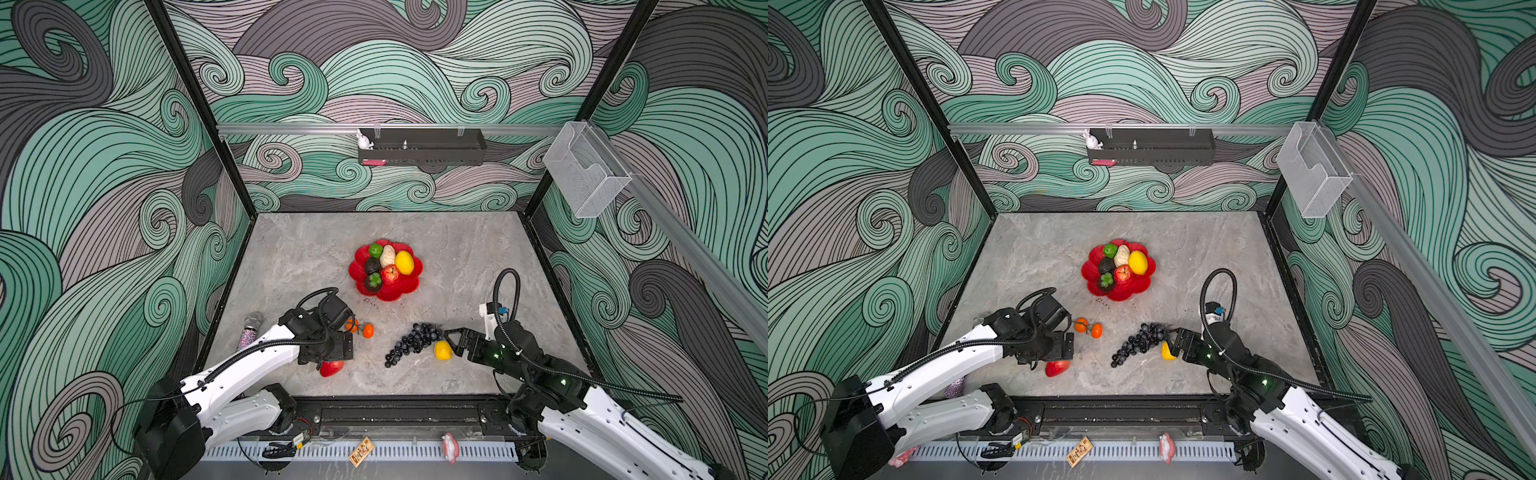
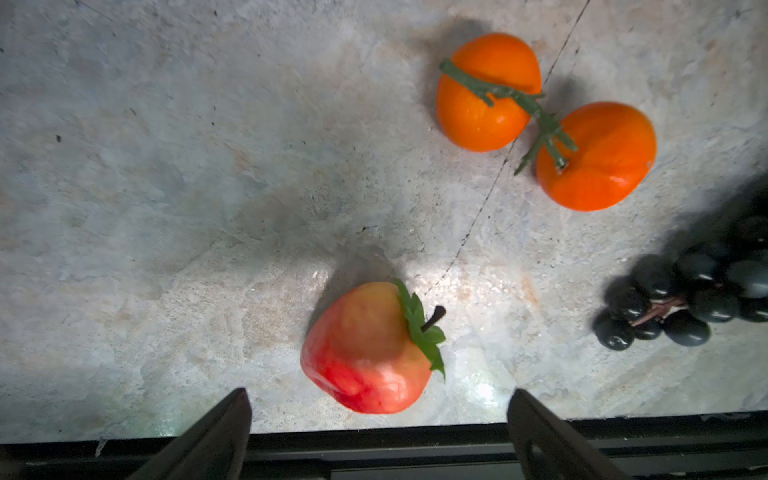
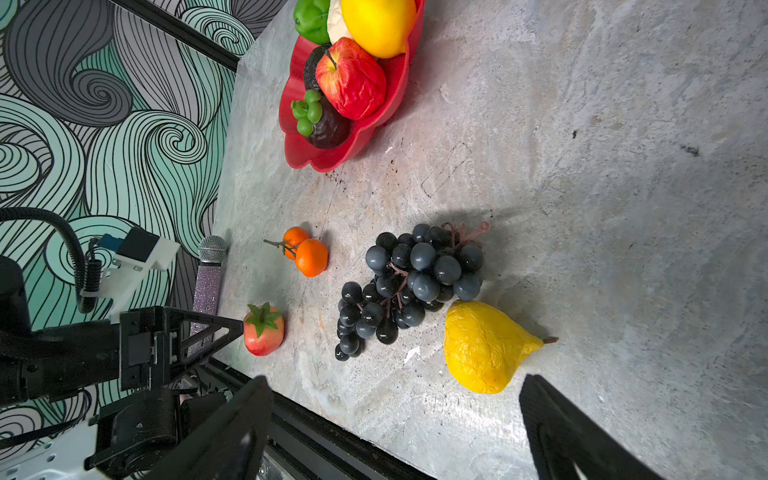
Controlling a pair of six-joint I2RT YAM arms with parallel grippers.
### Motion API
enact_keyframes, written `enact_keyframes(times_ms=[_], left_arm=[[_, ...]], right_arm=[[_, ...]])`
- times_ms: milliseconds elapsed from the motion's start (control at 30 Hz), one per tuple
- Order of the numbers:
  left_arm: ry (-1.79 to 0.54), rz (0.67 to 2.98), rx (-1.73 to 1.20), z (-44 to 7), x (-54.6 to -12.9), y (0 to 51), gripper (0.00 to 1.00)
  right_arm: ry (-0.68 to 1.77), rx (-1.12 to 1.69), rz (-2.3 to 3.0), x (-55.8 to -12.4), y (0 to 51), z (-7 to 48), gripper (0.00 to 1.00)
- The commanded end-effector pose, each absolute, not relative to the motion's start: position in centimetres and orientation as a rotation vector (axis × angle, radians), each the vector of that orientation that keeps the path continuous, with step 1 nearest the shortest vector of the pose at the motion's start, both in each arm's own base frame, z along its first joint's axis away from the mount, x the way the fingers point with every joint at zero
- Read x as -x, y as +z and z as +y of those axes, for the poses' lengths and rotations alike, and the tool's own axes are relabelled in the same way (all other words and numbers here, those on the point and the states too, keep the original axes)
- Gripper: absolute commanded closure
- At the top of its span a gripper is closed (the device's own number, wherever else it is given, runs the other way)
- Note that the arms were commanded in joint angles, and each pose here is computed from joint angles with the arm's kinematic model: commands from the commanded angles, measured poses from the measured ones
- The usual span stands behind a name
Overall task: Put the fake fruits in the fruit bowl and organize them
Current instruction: 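Move the left gripper down onto the red strawberry and close on it, then lift the strawberry toward the right gripper while the right gripper reaches toward it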
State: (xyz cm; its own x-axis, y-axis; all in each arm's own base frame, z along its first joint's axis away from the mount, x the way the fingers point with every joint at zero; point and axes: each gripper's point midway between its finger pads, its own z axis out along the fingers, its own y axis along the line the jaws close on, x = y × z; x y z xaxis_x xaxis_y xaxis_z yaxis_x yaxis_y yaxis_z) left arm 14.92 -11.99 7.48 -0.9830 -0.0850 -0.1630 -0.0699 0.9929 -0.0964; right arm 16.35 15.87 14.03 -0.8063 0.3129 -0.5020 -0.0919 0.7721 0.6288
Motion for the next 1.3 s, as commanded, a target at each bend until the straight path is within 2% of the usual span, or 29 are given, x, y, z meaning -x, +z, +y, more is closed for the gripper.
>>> enact_keyframes(times_ms=[0, 300, 567, 733, 933, 1167, 1267], left_arm=[[-0.134, 2.998, 0.125, -12.3, -14.4, 6.5, 0.01], [-0.158, 3.055, 0.032, -14.2, -14.0, 4.4, 0.02], [-0.104, 3.065, -0.007, -15.0, -13.2, 4.3, 0.16], [-0.009, 3.042, 0.013, -13.7, -13.5, 3.9, 0.16], [0.071, 3.029, 0.001, -13.4, -14.2, 3.3, 0.29], [0.031, 3.028, -0.036, -14.4, -14.6, 3.1, 0.47], [-0.023, 2.992, -0.073, -15.0, -15.0, 3.7, 0.49]], right_arm=[[0.872, -0.159, 2.354, -16.4, 13.8, 15.7, 0.06], [0.881, -0.154, 2.356, -16.3, 13.9, 15.9, 0.06], [0.873, -0.16, 2.364, -16.3, 13.6, 15.8, 0.06], [0.871, -0.157, 2.364, -16.4, 13.7, 15.8, 0.06], [0.879, -0.157, 2.361, -16.3, 13.8, 15.8, 0.06], [0.879, -0.16, 2.36, -16.1, 13.8, 15.6, 0.06], [0.88, -0.165, 2.354, -16.1, 13.9, 15.5, 0.06]])
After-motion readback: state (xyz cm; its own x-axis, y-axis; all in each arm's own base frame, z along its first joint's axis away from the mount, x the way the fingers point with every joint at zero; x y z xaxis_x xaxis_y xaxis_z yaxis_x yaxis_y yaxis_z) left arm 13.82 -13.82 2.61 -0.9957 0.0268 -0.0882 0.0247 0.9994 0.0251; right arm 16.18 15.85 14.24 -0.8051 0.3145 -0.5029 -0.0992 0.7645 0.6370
